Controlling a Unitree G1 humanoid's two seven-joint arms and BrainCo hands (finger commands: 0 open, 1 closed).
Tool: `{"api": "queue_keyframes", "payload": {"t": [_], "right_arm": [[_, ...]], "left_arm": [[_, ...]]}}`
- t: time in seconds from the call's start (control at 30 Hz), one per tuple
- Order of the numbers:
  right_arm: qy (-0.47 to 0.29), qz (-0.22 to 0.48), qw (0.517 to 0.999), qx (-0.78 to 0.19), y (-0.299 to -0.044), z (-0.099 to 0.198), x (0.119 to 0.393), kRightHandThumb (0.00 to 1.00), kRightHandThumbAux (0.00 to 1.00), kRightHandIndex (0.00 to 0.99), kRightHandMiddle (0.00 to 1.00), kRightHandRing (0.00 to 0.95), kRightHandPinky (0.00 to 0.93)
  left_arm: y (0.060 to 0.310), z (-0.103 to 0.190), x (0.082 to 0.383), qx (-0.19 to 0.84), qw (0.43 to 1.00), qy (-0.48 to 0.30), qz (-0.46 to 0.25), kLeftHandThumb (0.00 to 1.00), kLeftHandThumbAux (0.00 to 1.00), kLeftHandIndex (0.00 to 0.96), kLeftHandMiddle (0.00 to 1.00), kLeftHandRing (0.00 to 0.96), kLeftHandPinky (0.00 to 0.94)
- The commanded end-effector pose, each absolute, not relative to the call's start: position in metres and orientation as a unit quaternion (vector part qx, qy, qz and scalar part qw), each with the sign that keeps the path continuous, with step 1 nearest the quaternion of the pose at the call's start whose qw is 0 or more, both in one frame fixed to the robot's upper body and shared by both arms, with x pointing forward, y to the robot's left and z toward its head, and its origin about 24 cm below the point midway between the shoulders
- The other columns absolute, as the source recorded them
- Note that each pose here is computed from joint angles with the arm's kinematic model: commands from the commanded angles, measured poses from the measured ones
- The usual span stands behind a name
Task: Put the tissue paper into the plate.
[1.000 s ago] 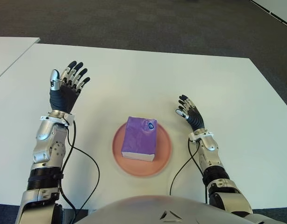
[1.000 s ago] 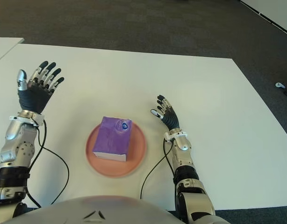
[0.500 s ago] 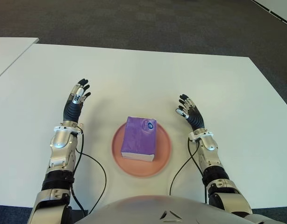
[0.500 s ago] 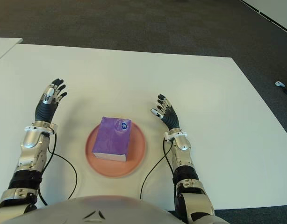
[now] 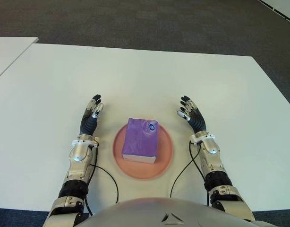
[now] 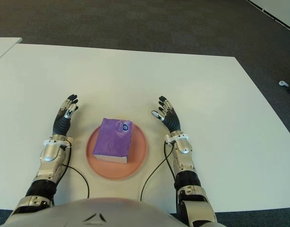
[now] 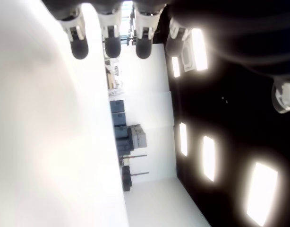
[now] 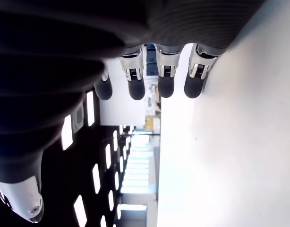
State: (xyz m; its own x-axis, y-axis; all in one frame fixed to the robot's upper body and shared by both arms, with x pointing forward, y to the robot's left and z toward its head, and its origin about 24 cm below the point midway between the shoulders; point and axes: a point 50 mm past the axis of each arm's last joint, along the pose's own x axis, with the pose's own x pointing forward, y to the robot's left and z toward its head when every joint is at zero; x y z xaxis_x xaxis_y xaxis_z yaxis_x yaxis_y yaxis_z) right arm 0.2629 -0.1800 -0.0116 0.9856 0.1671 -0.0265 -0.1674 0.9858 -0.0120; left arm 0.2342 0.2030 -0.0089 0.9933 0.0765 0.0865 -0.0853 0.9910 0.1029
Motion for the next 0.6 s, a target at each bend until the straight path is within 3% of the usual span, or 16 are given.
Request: {"api": "queue_keyframes", "payload": {"t": [0.03,0.6], "right_arm": [[0.166,0.074,0.983,0.022,-0.175,-0.068,0.217,0.000,0.649,0.000,0.000,0.000,0.000],[0.167,0.072,0.983,0.020,-0.174,-0.066,0.216,0.000,0.669,0.000,0.000,0.000,0.000]], "left_arm": [[0.199,-0.027,0.225,0.050,0.997,0.011,0.059,0.000,0.277,0.000,0.000,0.000,0.000],[0.184,-0.021,0.218,0.045,0.997,0.028,0.065,0.000,0.411,0.000,0.000,0.000,0.000]]}}
